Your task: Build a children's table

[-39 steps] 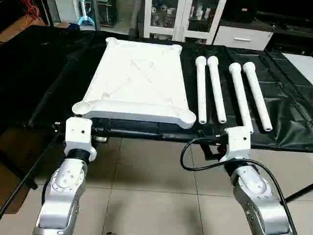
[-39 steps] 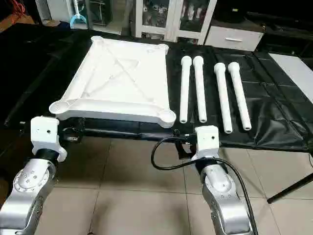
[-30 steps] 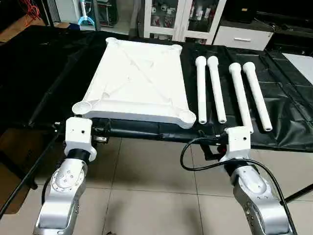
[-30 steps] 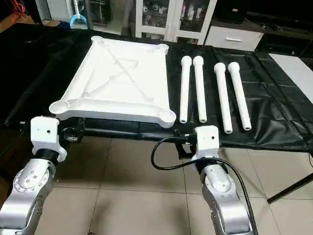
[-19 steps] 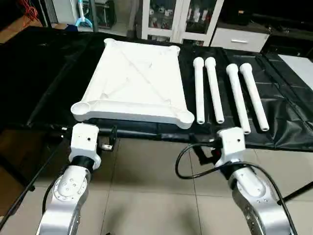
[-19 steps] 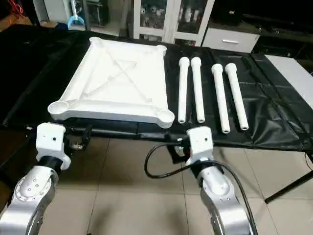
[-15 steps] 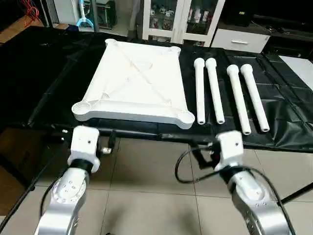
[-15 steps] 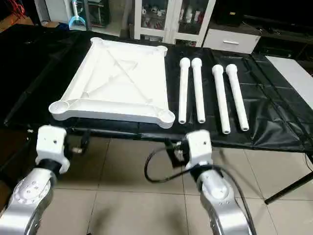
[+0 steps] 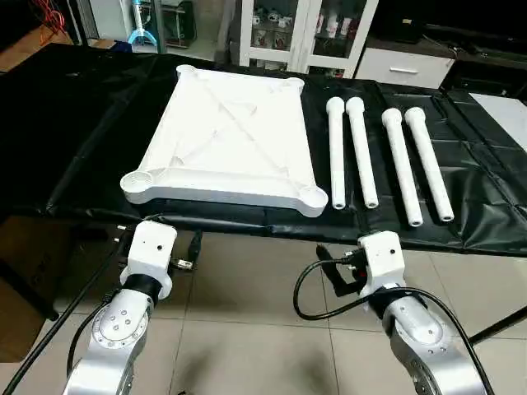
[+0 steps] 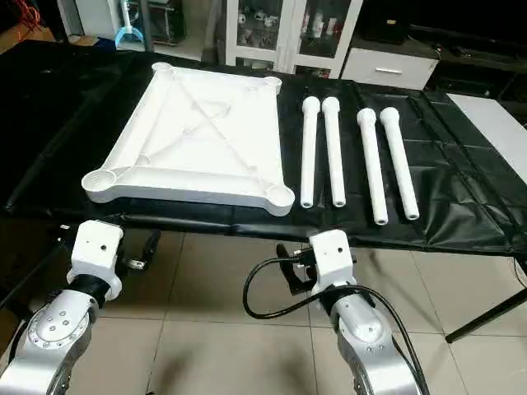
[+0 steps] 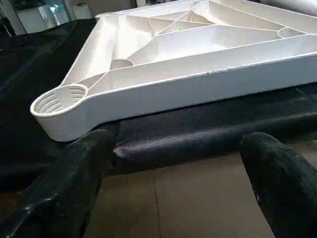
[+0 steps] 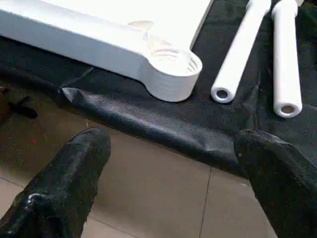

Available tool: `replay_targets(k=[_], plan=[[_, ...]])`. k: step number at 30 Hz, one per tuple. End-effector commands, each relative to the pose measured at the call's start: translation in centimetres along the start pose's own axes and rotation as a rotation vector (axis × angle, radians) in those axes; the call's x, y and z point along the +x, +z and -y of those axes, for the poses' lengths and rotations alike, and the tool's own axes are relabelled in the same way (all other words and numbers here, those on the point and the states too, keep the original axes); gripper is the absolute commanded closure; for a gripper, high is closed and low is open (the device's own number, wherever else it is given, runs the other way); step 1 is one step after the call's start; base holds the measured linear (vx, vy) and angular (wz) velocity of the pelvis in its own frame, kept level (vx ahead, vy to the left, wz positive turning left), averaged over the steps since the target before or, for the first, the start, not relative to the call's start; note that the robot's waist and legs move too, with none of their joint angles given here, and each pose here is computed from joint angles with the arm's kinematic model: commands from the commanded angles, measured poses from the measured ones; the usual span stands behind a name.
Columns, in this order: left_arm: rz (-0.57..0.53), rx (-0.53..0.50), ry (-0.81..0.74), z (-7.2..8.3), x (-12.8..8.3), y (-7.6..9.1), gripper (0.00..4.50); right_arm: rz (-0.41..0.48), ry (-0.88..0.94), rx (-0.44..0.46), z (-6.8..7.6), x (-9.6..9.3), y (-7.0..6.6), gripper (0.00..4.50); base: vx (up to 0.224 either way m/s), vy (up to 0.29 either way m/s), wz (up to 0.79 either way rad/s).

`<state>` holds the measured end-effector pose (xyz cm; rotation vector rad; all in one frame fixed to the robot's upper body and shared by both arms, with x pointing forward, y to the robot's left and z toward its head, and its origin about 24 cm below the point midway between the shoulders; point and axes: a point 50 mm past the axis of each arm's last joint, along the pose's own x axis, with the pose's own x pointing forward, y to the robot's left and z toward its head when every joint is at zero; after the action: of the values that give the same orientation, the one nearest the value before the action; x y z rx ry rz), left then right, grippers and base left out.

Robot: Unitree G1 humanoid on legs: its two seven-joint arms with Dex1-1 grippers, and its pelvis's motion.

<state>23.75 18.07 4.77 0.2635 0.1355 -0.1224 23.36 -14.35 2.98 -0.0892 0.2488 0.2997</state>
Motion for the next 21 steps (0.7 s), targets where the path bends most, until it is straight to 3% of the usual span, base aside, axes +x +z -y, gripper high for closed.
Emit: replay_targets(k=[1,6,12,15,18,21], plan=[[-0.001,0.011,-0.023,0.5,-0.1,0.0,0.0,-0.011,-0.014,-0.007,0.5,-0.2,-0.1,0.05,0.0,0.0,0.0],[0.021,0.0,-0.018,0.4,0.0,0.3,0.0,-0.004,-0.012,-0.013,0.6,-0.2,0.1,0.05,0.0,0.0,0.0],[0.166,-0.086,-0.003,-0.2,0.7,3.7,0.0,0.111,-0.068,0.003,1.3,0.5,3.1,0.05,0.0,0.0,0.0],[0.201,-0.105,-0.004,-0.2,0.9,4.3,0.0,0.151,-0.117,-0.022,1.8,0.8,4.1,0.05,0.0,0.0,0.0],[0.24,-0.075,0.004,0.0,0.9,4.7,0.0,0.175,-0.126,-0.021,2.0,0.9,4.6,0.05,0.0,0.0,0.0],[0.21,-0.036,0.008,0.1,1.1,4.6,0.0,0.175,-0.125,-0.021,1.9,0.8,4.6,0.05,0.0,0.0,0.0]])
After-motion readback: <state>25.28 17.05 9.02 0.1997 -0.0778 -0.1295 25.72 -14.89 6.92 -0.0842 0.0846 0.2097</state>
